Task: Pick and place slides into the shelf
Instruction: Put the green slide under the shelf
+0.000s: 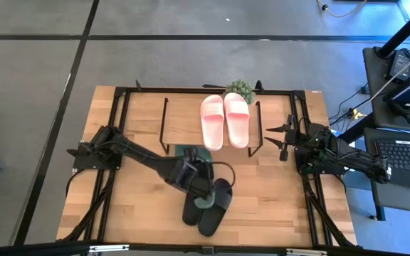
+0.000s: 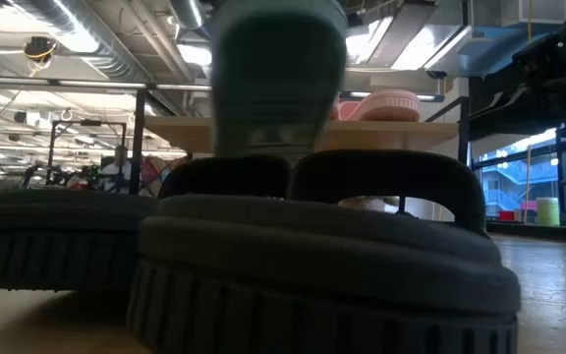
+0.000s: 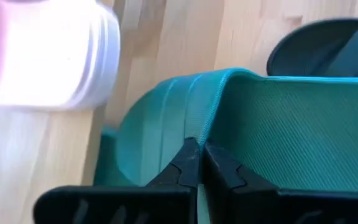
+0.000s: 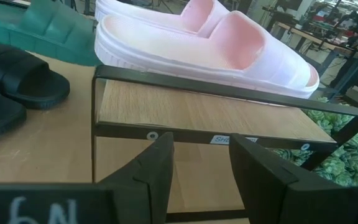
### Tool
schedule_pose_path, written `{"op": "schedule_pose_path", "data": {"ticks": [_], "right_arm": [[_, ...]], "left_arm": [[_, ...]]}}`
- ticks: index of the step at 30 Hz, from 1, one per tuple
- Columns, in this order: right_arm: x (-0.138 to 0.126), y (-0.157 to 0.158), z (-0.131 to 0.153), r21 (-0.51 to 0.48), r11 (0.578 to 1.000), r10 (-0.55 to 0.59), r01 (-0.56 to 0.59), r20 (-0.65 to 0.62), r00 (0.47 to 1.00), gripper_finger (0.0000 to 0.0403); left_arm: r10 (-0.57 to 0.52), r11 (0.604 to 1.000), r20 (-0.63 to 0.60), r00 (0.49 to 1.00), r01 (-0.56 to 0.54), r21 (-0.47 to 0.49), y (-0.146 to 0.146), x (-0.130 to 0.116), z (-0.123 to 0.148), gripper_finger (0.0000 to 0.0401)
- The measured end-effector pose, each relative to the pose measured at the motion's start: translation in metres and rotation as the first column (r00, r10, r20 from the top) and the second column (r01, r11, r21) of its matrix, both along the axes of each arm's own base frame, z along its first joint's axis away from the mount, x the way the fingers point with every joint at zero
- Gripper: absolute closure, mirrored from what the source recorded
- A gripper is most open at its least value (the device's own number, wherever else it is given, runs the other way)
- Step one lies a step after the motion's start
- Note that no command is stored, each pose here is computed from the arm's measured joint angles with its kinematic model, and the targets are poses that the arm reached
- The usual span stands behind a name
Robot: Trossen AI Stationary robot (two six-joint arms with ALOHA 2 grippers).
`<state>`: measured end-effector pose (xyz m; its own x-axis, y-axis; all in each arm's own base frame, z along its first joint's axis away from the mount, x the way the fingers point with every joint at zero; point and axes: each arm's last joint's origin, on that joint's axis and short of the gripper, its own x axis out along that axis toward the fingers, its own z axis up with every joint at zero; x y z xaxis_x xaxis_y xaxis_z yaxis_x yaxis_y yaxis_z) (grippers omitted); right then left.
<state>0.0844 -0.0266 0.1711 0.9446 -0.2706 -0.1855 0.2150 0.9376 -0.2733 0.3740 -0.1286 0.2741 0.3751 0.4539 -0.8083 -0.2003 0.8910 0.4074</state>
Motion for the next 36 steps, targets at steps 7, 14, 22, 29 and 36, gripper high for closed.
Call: {"op": "schedule_pose_path", "data": {"ticks": [7, 14, 22, 29, 36], "right_arm": [[0.0, 0.0, 0.0, 0.0, 1.0, 0.0, 0.0, 0.0, 1.0, 0.0246], [0.0, 0.0, 0.0, 0.0, 1.0, 0.0, 0.0, 0.0, 1.0, 0.0246], [0.0, 0.0, 0.0, 0.0, 1.0, 0.0, 0.0, 0.0, 1.0, 0.0246], [0.0, 0.0, 0.0, 0.0, 1.0, -0.001, 0.001, 0.0, 1.0, 0.0246], [0.0, 0.0, 0.0, 0.0, 1.0, -0.001, 0.001, 0.0, 1.0, 0.0246]], "left_arm": [[-0.062, 0.998, -0.013, 0.998, 0.061, -0.031, 0.031, 0.017, -0.001, 0.0401], [-0.123, 0.988, 0.002, 0.992, 0.123, -0.092, 0.05, 0.029, -0.012, 0.0401], [-0.1, 0.992, -0.04, 0.994, 0.097, -0.077, 0.06, 0.027, -0.032, 0.0401], [-0.086, 0.995, -0.035, 0.996, 0.084, -0.059, 0.06, 0.026, -0.037, 0.0378], [-0.091, 0.994, -0.024, 0.996, 0.09, -0.057, 0.058, 0.027, -0.036, 0.035]]}}
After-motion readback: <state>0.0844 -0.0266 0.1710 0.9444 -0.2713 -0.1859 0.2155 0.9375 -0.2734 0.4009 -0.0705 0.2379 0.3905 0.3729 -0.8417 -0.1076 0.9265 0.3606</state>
